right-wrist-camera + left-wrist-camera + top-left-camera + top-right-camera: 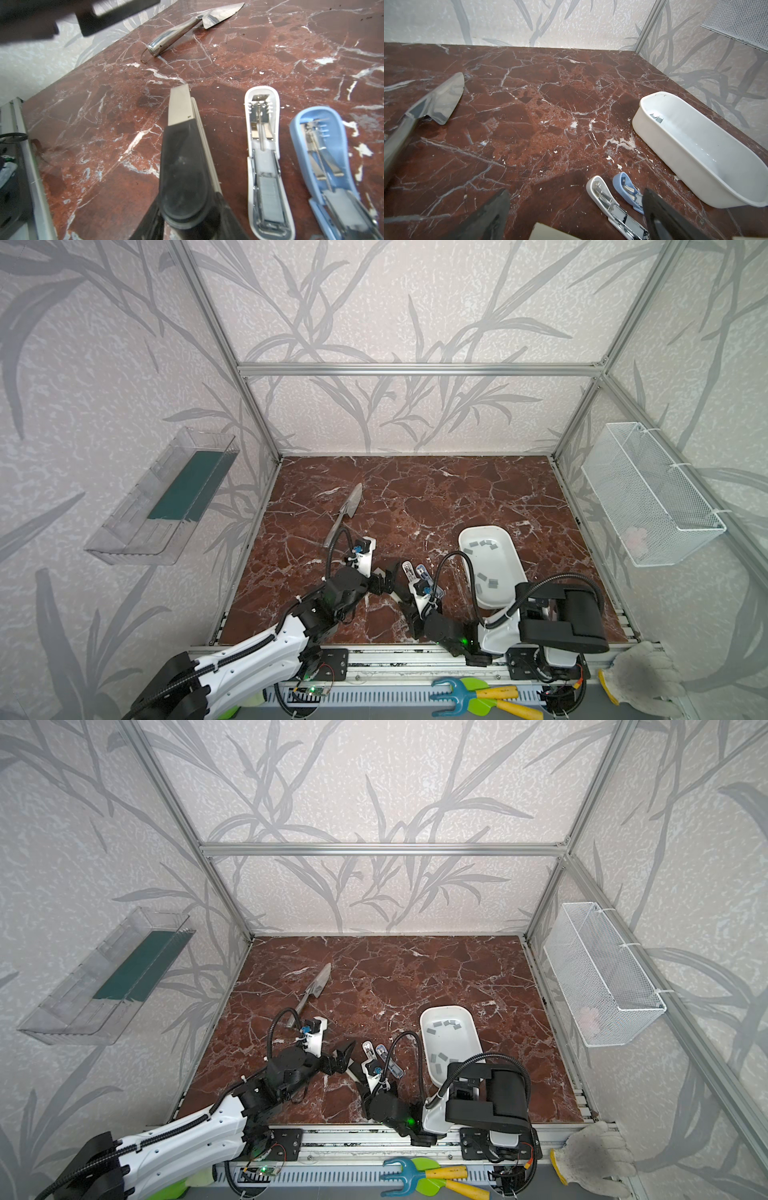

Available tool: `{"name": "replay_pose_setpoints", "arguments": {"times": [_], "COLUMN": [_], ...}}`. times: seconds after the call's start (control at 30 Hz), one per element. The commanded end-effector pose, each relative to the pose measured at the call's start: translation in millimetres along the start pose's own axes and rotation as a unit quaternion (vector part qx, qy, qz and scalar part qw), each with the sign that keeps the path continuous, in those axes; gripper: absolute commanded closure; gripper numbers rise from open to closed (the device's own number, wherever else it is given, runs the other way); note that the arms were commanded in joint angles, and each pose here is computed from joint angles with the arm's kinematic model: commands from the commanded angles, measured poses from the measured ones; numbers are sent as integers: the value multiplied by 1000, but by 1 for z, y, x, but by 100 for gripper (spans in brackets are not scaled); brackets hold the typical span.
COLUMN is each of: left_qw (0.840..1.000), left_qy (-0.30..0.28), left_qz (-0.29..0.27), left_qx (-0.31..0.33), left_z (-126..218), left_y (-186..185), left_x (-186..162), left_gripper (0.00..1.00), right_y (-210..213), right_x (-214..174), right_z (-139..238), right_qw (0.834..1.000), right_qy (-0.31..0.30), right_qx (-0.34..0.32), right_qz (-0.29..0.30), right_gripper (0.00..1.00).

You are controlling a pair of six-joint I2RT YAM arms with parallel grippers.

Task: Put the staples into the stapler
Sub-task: 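Press the top arm shut with the left gripper while the right gripper draws back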

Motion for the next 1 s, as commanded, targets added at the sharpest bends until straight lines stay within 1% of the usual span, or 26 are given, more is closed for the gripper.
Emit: {"name": "replay_pose_setpoints", "arguments": {"times": [0.0,0.13,0.3,0.37,0.57,0.8,0.97], "left_qw": [1000,999,998,997,996,995,994], "left_qy": [5,9,6,4,-2,4,10], "left_qz": [25,39,56,63,71,75,80], "left_qx": [9,14,35,44,56,67,75], "left_z": [0,0,1,1,2,1,0], "left_y": [5,9,17,21,27,32,35], "left_x": [-6,-13,-18,-20,-26,-33,-38], "left_gripper": [1,1,1,1,1,1,1], "right_y": [5,9,4,6,12,19,20], "right_x": [18,30,46,54,57,37,25], "right_z": [10,20,32,34,27,12,8], "right_qw": [1000,1000,1000,1000,999,998,998], "right_qy": [-13,-7,-7,-5,8,39,50], "right_qx": [13,20,2,-1,-10,-8,-2], "right_qz": [2,8,23,26,35,41,37], "right_gripper": [57,54,51,54,70,74,75]}}
Point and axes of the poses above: each gripper's point midway between its finger pads, its own z axis back along the fingers, its own y axis along the line the jaws close on, x = y × z, the point moved 3 cm from there along z, back along the fingers, and after that the axes turned 3 degrees about z, right-handed, at the moved point
